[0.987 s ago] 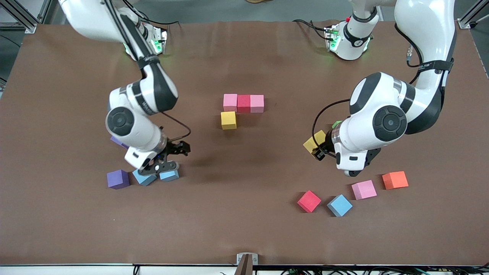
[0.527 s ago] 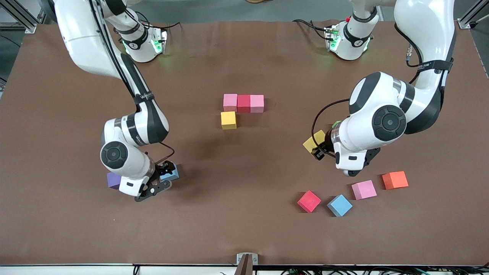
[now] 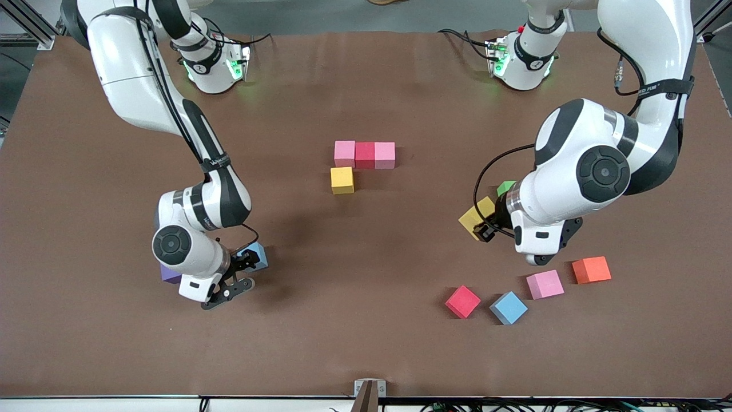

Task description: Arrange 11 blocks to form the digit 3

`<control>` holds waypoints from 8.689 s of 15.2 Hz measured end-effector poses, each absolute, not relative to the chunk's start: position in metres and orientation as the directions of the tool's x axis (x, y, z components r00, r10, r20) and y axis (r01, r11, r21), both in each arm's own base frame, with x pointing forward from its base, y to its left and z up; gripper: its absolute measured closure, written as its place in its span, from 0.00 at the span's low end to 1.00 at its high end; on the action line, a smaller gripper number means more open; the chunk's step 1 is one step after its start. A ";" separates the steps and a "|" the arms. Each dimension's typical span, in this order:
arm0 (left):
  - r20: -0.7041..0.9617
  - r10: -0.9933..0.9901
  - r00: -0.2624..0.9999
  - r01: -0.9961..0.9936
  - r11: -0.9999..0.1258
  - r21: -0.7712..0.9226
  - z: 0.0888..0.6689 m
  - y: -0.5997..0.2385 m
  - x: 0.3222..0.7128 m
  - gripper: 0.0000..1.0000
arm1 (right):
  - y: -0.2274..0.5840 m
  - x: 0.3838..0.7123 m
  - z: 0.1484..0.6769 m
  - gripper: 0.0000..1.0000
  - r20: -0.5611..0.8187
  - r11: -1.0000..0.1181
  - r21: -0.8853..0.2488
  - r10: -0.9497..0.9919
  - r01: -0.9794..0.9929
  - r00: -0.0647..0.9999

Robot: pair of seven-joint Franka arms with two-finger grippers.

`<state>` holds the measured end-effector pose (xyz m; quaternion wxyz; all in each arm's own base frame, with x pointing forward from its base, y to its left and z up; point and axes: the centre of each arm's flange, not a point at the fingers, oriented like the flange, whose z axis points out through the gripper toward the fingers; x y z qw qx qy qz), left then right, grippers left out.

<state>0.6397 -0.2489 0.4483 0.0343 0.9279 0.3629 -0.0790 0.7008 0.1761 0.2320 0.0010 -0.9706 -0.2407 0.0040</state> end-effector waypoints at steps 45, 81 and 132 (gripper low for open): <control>-0.174 0.618 0.767 0.640 -0.757 0.132 0.514 -0.265 0.625 0.44 | 0.423 0.562 0.189 0.38 -0.110 -0.999 -0.029 -0.024 -0.027 0.994; -0.252 0.543 0.801 0.563 -0.826 0.007 0.473 -0.337 0.584 0.44 | 0.446 0.507 0.188 0.38 -0.137 -0.992 -0.027 0.122 0.119 0.983; -0.228 0.572 0.788 0.569 -0.818 -0.085 0.432 -0.368 0.571 0.44 | 0.441 0.547 0.293 0.00 -0.221 -1.000 0.023 0.003 0.008 0.975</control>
